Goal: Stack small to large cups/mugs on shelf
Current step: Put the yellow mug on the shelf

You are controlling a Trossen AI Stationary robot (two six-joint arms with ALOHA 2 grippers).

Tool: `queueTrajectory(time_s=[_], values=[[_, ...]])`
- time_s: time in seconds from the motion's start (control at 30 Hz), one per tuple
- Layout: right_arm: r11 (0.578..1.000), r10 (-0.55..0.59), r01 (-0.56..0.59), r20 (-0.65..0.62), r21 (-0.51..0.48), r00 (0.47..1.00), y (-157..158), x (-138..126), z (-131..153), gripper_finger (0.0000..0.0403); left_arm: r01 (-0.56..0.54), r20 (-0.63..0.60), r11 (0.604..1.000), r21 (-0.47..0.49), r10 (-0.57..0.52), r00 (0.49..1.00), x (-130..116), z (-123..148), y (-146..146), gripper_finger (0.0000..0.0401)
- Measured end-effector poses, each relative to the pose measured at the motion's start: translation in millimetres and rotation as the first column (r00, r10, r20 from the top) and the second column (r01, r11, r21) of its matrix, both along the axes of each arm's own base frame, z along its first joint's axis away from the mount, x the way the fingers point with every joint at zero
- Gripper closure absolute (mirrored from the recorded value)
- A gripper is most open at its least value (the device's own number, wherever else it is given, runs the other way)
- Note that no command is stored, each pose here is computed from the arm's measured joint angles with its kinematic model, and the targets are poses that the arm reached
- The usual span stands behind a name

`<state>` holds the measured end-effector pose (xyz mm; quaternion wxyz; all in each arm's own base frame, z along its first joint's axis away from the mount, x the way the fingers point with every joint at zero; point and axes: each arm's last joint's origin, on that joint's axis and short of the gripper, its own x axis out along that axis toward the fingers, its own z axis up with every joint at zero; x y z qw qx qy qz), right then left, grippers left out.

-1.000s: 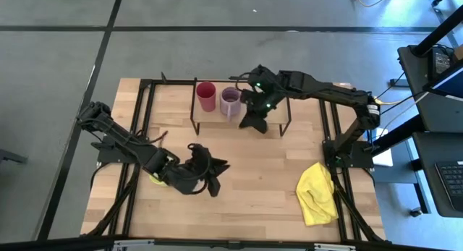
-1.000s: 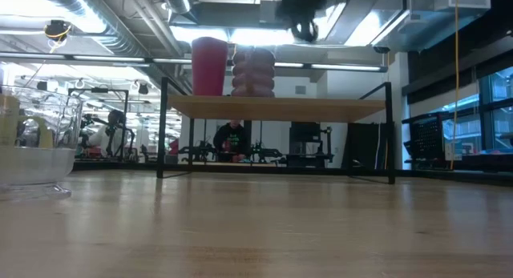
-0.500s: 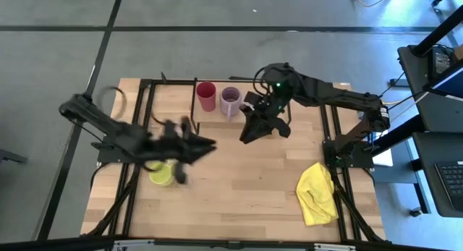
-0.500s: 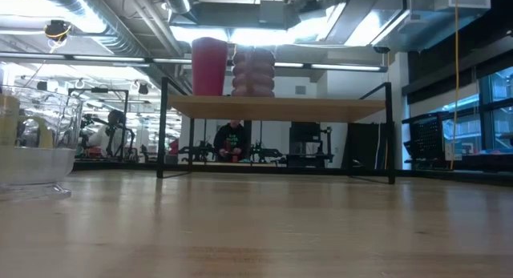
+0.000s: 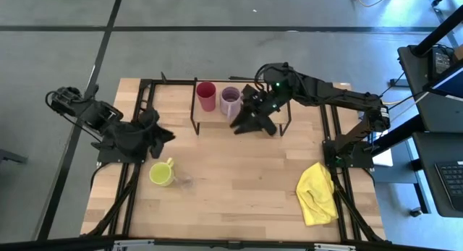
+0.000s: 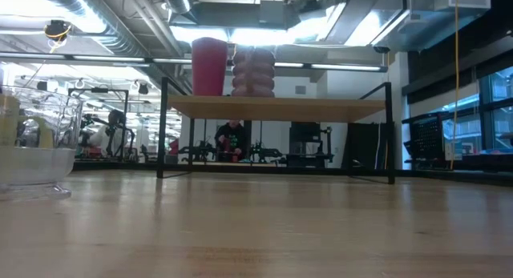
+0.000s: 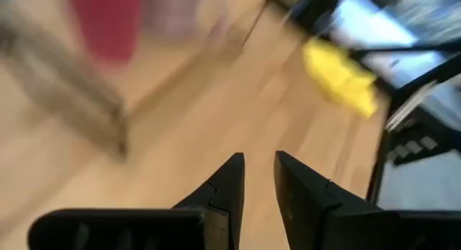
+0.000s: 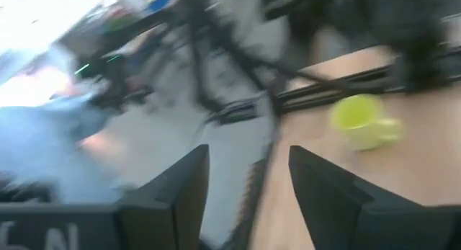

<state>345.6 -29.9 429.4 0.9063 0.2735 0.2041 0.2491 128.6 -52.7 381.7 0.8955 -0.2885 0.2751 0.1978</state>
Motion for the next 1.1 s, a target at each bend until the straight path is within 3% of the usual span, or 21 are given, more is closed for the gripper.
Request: queueTrajectory(time_s=[0.1, 0.23, 0.4, 0.6, 0.67, 0.83, 1.1], values=[[0.990, -0.139, 0.138, -0.007, -0.042, 0.990, -7.1, 1.4, -1.0, 0.0201, -0.091, -0.186, 0.990, -0.108, 0.070, 0.980, -13.0, -13.1, 4.3, 0.0330], [0.968, -0.240, 0.239, -0.005, -0.069, 0.971, -18.9, 1.0, -1.4, 0.0199, -0.268, -0.449, 0.952, -0.149, 0.176, 0.876, -22.8, -28.4, 5.4, 0.0330], [0.965, -0.253, 0.253, 0.007, -0.068, 0.967, -35.7, -2.1, -0.8, 0.0198, -0.345, -0.515, 0.925, -0.159, 0.221, 0.828, -16.4, -53.8, -1.1, 0.0330], [0.961, -0.264, 0.264, 0.016, -0.077, 0.964, -54.7, -7.1, -1.1, 0.0192, -0.411, -0.750, 0.897, -0.162, 0.159, 0.642, -24.0, -113.8, -11.8, 0.0328], [0.958, -0.275, 0.275, 0.020, -0.081, 0.961, -60.9, -8.8, -1.1, 0.0190, -0.391, -0.743, 0.899, -0.199, 0.122, 0.658, -22.3, -122.4, -17.1, 0.0323], [0.944, -0.323, 0.323, 0.009, -0.067, 0.946, -75.1, -12.9, -1.2, 0.0189, -0.294, -0.621, 0.916, -0.274, 0.064, 0.781, -12.3, -119.4, -28.0, 0.0309], [0.895, -0.444, 0.442, -0.013, -0.063, 0.896, -83.8, -14.0, -1.5, 0.0189, -0.288, -0.702, 0.915, -0.282, 0.007, 0.712, -18.7, -144.8, -30.6, 0.0306]])
